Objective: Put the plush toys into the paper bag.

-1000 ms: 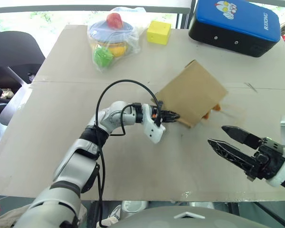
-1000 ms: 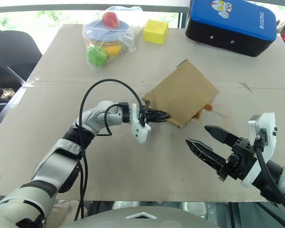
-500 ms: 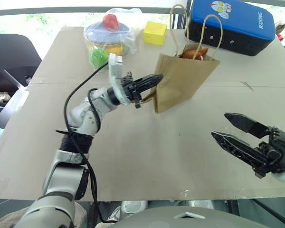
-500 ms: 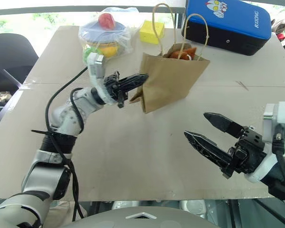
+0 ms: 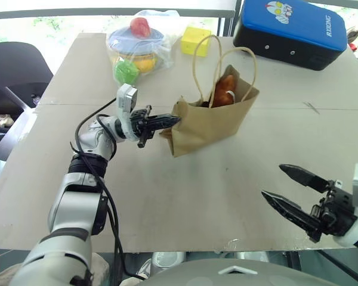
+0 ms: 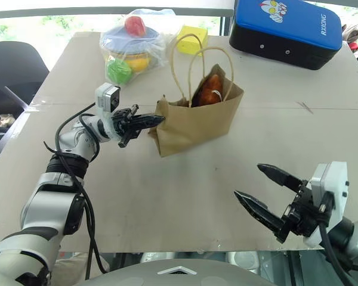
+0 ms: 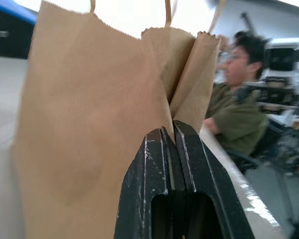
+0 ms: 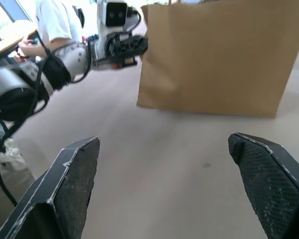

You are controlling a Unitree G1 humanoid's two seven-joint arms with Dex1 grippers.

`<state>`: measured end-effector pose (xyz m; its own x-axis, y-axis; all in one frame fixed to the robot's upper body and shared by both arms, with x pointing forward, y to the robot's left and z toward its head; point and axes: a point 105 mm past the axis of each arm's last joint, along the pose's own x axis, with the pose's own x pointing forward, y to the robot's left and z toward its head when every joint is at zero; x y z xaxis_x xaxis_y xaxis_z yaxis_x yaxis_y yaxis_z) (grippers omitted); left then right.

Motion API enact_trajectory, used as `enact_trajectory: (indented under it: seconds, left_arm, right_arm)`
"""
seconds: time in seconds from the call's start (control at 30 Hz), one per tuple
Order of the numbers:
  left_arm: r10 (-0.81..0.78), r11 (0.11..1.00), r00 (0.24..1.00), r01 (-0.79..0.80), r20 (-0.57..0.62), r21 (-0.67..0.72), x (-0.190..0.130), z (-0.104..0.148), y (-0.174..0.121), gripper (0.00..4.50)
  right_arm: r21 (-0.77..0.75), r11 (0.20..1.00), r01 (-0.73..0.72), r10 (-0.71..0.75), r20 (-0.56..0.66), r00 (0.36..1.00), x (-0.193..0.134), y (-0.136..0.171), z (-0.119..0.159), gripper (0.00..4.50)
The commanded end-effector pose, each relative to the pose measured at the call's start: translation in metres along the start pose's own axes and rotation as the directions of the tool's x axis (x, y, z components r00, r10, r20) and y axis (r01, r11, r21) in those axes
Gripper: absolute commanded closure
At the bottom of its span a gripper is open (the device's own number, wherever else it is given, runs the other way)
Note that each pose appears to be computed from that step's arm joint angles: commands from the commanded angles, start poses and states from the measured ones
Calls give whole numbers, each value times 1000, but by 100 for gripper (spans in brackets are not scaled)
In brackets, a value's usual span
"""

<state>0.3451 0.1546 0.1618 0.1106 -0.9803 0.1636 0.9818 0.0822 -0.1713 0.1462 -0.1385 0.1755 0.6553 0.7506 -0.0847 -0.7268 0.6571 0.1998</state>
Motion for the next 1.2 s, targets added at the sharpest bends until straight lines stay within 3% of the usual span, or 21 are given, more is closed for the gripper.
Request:
enact_trajectory:
  seconds: [0.03,0.13,0.23,0.33,0.47,0.73,0.93,1.03,1.2]
  left_arm:
    - [65,994,997,-61,-45,87,-7,0,7,445]
    - [175,972,975,-148,-135,185,-14,-13,18,445]
    - [204,969,957,-169,-205,179,-23,-25,19,445]
    - [209,969,958,-176,-197,173,-30,-26,16,445]
    - [45,982,999,-45,4,185,-16,9,-6,445]
    - [-136,965,991,130,10,228,2,22,-44,445]
    - [-229,957,973,231,-31,176,2,19,-67,445]
    - [-280,951,960,276,12,139,5,23,-76,445]
    - [-247,961,968,251,-45,115,3,0,-70,445]
  right_arm:
    - [-45,999,7,-5,48,999,3,4,6,42]
    - [-52,999,9,-6,46,999,8,5,4,42]
    - [-60,998,11,-8,46,999,12,5,5,42]
    - [-67,998,12,-9,44,999,14,4,7,42]
    - [-70,997,8,-5,54,999,16,4,10,42]
    - [-79,997,4,1,59,998,15,3,12,42]
    - [-94,995,-32,36,43,998,15,7,11,42]
    - [-90,995,-43,48,53,997,13,8,14,42]
    - [-90,995,-38,41,38,998,8,8,10,42]
